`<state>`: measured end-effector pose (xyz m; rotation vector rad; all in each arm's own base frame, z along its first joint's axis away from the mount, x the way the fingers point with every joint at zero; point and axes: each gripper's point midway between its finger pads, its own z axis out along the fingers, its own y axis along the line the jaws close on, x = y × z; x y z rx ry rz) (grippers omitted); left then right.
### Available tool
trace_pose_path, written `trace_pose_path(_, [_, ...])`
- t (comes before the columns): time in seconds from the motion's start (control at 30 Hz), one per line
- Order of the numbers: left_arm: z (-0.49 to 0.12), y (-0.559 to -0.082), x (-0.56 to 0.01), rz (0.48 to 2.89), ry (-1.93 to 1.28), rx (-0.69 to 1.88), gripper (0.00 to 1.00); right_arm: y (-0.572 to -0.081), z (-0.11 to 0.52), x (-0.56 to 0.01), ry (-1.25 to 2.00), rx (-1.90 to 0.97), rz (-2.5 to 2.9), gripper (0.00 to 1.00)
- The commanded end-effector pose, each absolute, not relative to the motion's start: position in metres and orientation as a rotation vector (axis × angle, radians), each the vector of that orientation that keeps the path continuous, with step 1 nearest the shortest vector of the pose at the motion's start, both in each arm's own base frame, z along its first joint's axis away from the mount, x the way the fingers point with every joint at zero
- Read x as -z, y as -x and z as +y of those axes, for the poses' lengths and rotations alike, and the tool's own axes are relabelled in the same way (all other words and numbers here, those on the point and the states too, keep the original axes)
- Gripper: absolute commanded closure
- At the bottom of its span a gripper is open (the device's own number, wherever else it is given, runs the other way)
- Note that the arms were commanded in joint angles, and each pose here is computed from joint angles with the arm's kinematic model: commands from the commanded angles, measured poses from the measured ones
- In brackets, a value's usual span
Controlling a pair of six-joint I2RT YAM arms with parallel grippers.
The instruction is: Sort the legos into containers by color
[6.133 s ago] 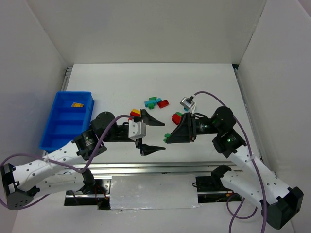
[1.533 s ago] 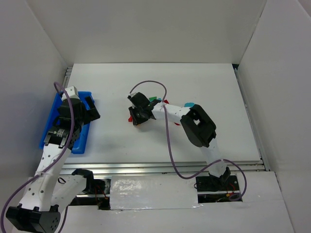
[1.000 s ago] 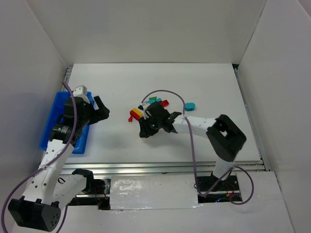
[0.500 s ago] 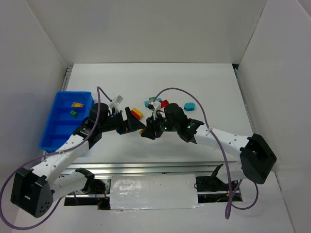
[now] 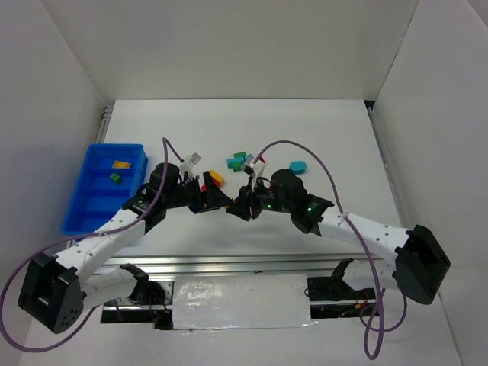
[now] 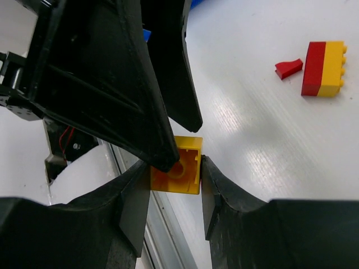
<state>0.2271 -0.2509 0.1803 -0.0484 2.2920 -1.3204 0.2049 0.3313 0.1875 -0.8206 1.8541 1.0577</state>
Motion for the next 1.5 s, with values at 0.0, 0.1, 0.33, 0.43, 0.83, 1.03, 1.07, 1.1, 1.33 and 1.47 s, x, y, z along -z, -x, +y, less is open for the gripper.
trace_pose_path(0.0, [-0.254,-0.231,-0.193,2.247,0.027,1.330,0.17,-0.211,0.331,-0.216,0.762,-1.059,1.725,1.00])
trace_pose_path(0.1, [-0.258,-0.226,-0.201,2.229,-0.006,1.357,0.32,-0.213,0.329,-0.223,0.731,-1.057,1.711,1.00])
trace_pose_path(0.33, [-0.273,-0.213,-0.223,2.182,-0.088,1.420,0.67,-0.217,0.335,-0.229,0.713,-1.073,1.710,1.00])
trace_pose_path(0.43, [-0.275,-0.211,-0.227,2.177,-0.102,1.426,0.79,-0.218,0.335,-0.230,0.706,-1.073,1.699,1.00])
trace_pose_path(0.83, [-0.272,-0.216,-0.230,2.175,-0.101,1.372,1.00,-0.217,0.329,-0.228,0.701,-1.049,1.697,0.83])
trace_pose_path(1.03, [-0.244,-0.237,-0.234,2.162,0.007,1.120,1.00,-0.220,0.326,-0.220,0.677,-1.027,1.730,0.00])
trace_pose_path(1.07, [-0.238,-0.241,-0.235,2.155,0.014,1.066,1.00,-0.221,0.325,-0.218,0.665,-1.019,1.738,0.00])
trace_pose_path(1.1, [-0.233,-0.247,-0.244,2.135,0.031,1.026,1.00,-0.222,0.324,-0.217,0.660,-1.015,1.743,0.00])
trace_pose_path(1.33, [-0.086,-0.315,-0.247,2.067,0.549,0.384,1.00,-0.229,0.309,-0.203,0.574,-0.934,1.819,0.00])
trace_pose_path(1.47, [0.026,-0.350,-0.249,1.941,0.898,0.110,1.00,-0.225,0.302,-0.209,0.542,-0.932,1.854,0.00])
